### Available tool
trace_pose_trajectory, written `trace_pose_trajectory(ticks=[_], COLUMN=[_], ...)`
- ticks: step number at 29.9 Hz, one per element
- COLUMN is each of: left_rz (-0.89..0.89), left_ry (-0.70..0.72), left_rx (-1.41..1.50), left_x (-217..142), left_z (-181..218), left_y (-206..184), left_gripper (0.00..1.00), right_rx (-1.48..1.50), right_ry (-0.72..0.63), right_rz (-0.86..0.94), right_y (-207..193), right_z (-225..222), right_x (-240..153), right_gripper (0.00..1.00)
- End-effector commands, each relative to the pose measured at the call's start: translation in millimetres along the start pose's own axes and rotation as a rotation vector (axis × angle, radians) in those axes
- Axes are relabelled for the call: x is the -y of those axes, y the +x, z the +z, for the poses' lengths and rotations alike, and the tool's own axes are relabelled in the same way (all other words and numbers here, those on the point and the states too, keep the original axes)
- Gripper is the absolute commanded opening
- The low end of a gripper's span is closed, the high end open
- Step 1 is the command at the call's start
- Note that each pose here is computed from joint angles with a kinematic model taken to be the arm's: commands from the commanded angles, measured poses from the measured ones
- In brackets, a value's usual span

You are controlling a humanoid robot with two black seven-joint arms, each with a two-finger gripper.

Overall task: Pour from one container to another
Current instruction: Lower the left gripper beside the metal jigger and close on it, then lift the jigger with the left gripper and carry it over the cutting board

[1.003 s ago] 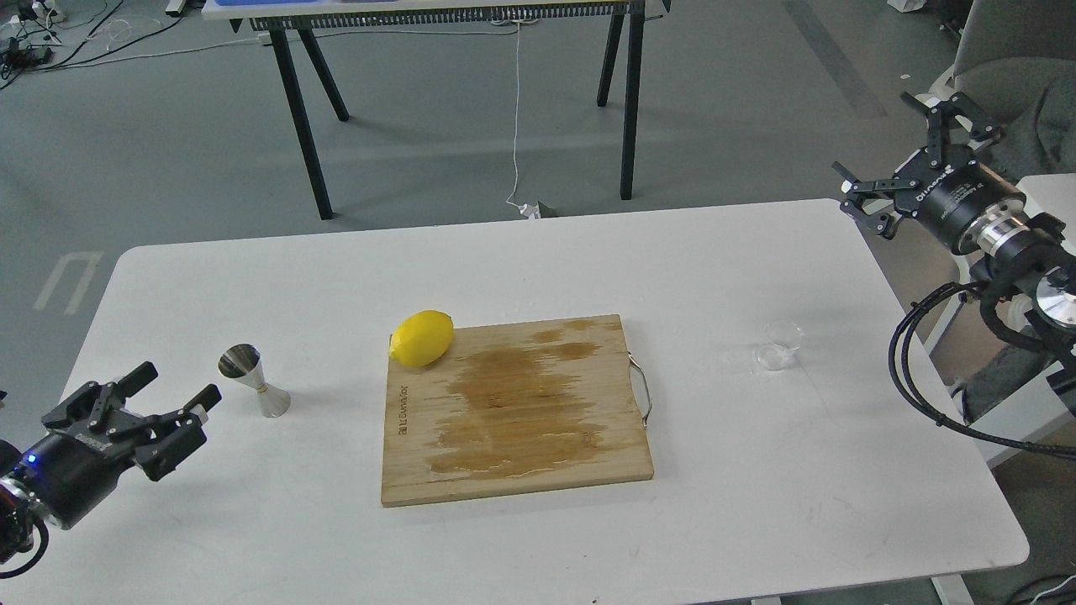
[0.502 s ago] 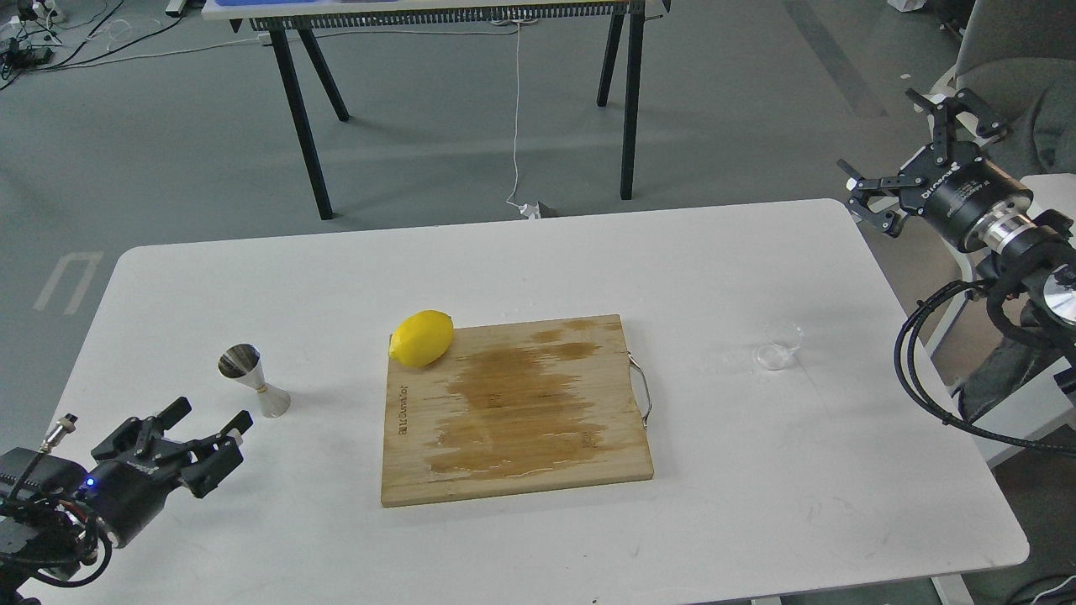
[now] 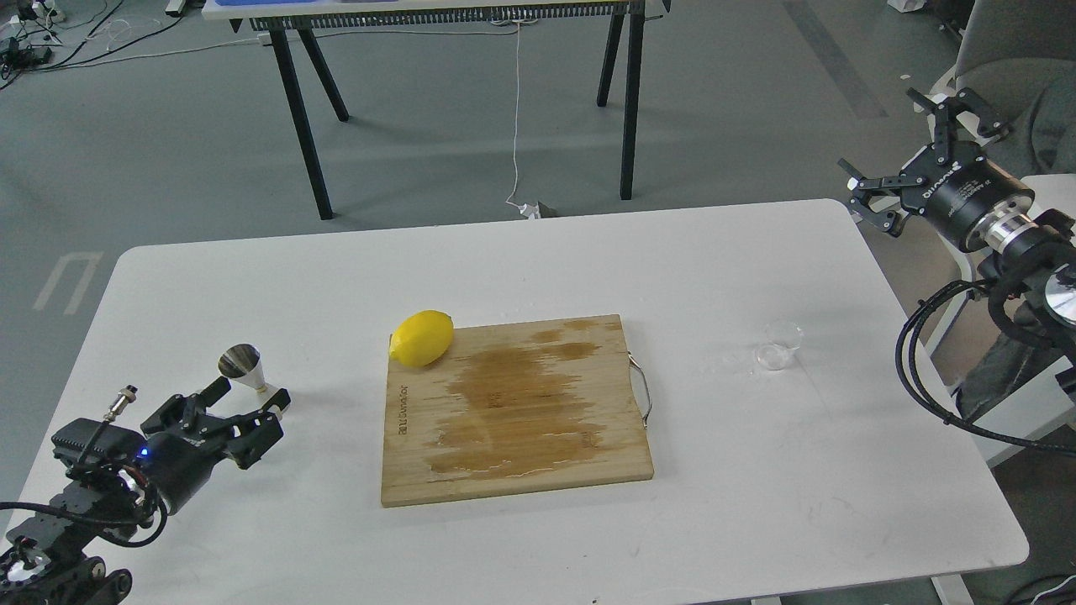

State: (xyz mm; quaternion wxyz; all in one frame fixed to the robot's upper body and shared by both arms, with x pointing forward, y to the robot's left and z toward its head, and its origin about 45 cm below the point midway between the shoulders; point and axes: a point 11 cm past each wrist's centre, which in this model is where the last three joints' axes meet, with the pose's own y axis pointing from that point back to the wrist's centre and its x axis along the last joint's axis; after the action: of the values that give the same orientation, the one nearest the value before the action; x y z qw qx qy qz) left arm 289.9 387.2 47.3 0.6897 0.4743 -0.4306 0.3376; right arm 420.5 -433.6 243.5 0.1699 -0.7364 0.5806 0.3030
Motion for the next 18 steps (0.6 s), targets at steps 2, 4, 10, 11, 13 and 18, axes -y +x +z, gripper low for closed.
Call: trace_pose_trajectory(ticks=[2,4,10,11,13,18], left_rz=[0.017,0.022,0.014,0.007,-0.006,-0.018], left_ry=[-0.003,-0.003,0.046,0.059,0.069,0.09], left_rx=[-0.001,-0.004,0.006,0.007,0.017,0.027], left_x=[12.8,17.4,30.4,30.7,31.9,33.6], left_z=[5.3,7.6,2.8,0.7,-1.0,-5.2], left_y=[4.8,5.7,3.2,0.7,-1.8,-2.8], left_gripper=[0.96,0.95,0.79,0.75,0.64,0.28], right_rx=[0.001,0.001,0.002,0.001,0.001,-0.005], right_ry=[-0.001,-0.003,-0.003,-0.002,-0.003,-0.001], right_rz=[0.002,0.001,-0.003,-0.002,-0.004,-0.006], right_y=[1.1,0.7,-0.4,-0.1,-0.7,-1.5], right_z=[1.3,1.6,2.2,1.6,1.5,-1.4], right_x=[-0.9,-0.8,-0.8,-1.1,-0.9,-1.9], right_gripper=[0.98,0.98,0.98,0.98,0.98,0.98])
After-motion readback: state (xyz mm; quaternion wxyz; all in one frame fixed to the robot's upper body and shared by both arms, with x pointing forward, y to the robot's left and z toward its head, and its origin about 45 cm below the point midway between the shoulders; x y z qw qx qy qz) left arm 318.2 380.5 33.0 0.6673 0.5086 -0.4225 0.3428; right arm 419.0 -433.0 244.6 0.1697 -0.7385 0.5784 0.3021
